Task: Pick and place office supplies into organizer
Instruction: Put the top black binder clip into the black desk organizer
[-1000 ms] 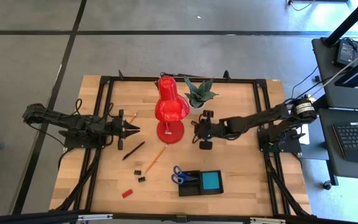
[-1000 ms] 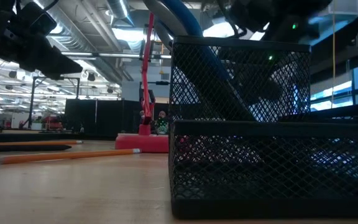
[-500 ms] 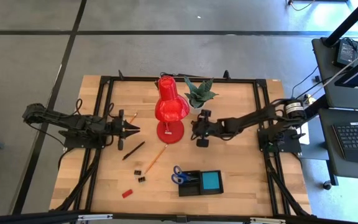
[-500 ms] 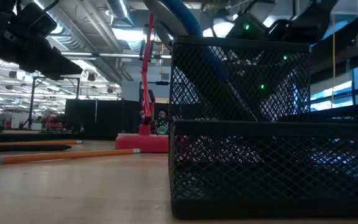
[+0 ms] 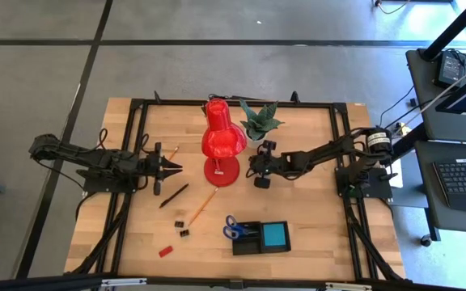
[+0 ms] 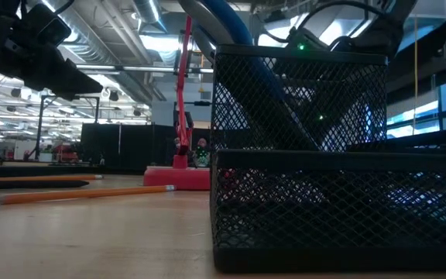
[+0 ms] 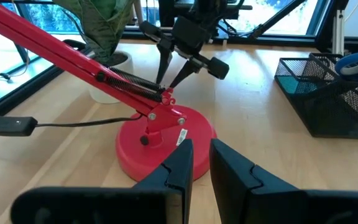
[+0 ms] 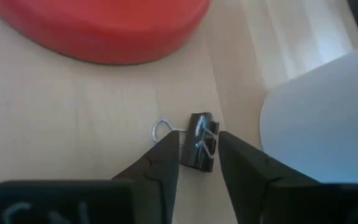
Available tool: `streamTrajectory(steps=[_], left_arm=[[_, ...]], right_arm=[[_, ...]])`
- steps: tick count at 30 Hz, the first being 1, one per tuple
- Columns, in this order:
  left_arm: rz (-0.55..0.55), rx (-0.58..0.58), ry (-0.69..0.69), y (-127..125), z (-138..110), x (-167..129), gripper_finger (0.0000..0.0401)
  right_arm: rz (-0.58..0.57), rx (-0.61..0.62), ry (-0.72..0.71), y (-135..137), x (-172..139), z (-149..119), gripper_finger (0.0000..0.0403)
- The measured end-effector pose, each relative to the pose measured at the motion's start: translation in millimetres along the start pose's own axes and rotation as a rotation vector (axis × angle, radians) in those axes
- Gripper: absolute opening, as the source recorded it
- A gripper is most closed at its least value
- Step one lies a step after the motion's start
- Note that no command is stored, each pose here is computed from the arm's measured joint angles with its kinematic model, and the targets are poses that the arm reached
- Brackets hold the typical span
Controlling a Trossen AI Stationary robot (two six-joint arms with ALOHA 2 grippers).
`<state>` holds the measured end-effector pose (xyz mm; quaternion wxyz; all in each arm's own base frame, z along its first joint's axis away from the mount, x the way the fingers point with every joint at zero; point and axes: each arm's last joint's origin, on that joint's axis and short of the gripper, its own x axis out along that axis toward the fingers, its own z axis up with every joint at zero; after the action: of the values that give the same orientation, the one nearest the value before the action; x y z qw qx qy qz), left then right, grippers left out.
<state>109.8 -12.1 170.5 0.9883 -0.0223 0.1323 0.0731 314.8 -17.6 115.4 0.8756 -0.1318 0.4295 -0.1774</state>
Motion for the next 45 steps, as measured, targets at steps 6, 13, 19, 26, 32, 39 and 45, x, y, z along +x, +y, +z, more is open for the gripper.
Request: streamTrajectory(steps=[6,13,19,26,32,39,45], left_arm=[[0.0,0.0,0.0,0.0,0.0,0.0,0.0047],[0.001,0.0,0.0,0.0,0.0,0.0,0.0047],[0.001,0.0,0.0,0.0,0.0,0.0,0.0047],[0.001,0.0,-0.001,0.0,0.1,0.0,0.0047],[0.017,0.0,-0.004,0.5,0.2,0.0,0.0047],[0.069,-0.001,-0.014,2.0,0.8,-0.1,0.0047],[0.076,-0.005,-0.022,2.1,1.6,-0.1,0.0047]], right_arm=[[-0.003,0.001,0.003,-1.6,1.4,-0.3,0.0068],[-0.01,0.006,-0.008,-2.0,1.0,1.2,0.0009],[-0.005,0.025,-0.013,-2.7,-1.0,2.2,0.0006],[0.024,0.049,-0.134,-6.5,-43.5,23.5,0.0004],[0.171,0.15,-0.238,-3.7,-116.6,40.9,0.0002],[0.678,0.223,-0.364,37.1,-185.0,44.2,0.0002],[0.891,0.229,-0.357,88.0,-214.3,33.8,0.0001]])
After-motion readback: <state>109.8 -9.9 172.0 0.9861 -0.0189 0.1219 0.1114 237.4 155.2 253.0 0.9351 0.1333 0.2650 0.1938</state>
